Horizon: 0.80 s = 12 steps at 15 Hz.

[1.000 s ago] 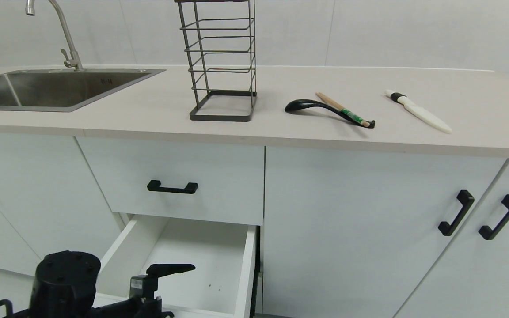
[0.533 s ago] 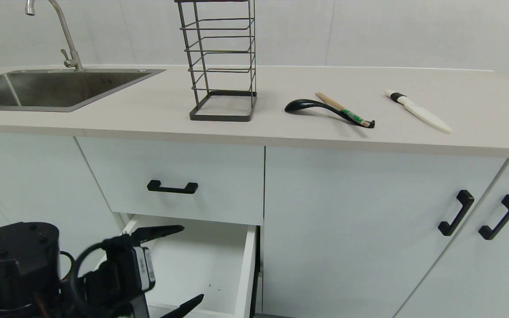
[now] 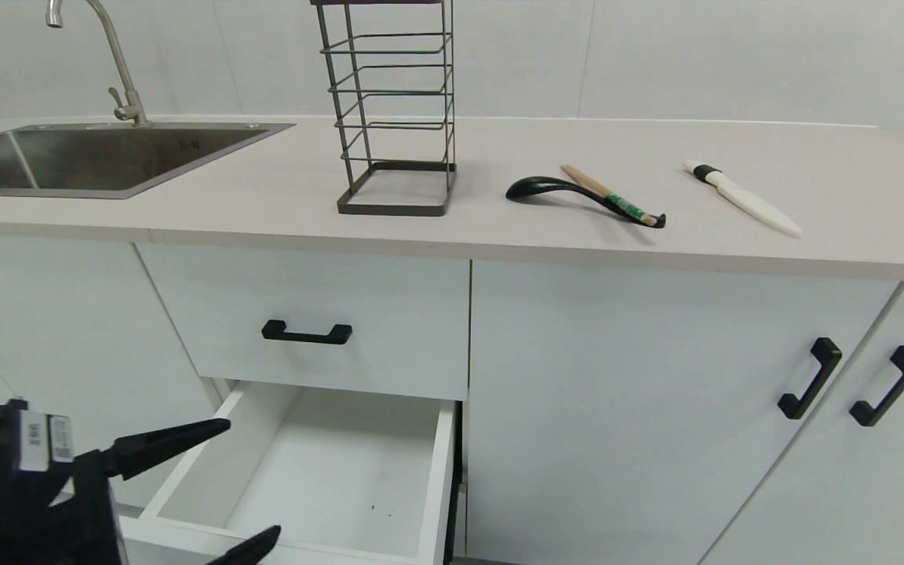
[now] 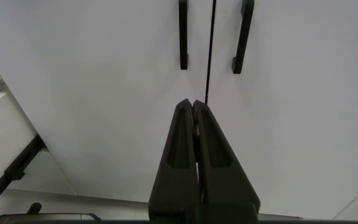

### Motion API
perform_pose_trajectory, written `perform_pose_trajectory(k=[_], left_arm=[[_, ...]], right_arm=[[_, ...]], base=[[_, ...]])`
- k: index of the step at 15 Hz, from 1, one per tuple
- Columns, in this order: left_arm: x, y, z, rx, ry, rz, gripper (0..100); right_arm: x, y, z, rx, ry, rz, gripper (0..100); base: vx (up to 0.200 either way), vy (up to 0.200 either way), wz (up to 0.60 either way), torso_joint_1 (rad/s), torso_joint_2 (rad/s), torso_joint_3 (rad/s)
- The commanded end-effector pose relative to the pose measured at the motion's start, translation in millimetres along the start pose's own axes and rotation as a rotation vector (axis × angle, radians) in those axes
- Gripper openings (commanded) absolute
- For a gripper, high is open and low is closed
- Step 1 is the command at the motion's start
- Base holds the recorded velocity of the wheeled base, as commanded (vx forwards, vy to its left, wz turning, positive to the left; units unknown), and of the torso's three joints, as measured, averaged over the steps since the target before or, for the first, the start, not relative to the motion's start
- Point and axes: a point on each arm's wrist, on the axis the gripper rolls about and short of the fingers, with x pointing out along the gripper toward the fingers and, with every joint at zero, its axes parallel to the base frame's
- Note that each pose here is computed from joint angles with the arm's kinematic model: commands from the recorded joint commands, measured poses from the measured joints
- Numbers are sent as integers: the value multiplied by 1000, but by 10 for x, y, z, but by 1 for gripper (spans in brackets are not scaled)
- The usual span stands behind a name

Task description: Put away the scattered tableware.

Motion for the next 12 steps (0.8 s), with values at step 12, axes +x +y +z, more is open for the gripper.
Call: perform_pose_trajectory(k=[12], left_arm=[[-1010, -619, -307, 143, -327, 424, 100]], right_arm=[[1, 0, 0, 0, 2, 1, 0]], base=[[0, 0, 0, 0, 0, 0]])
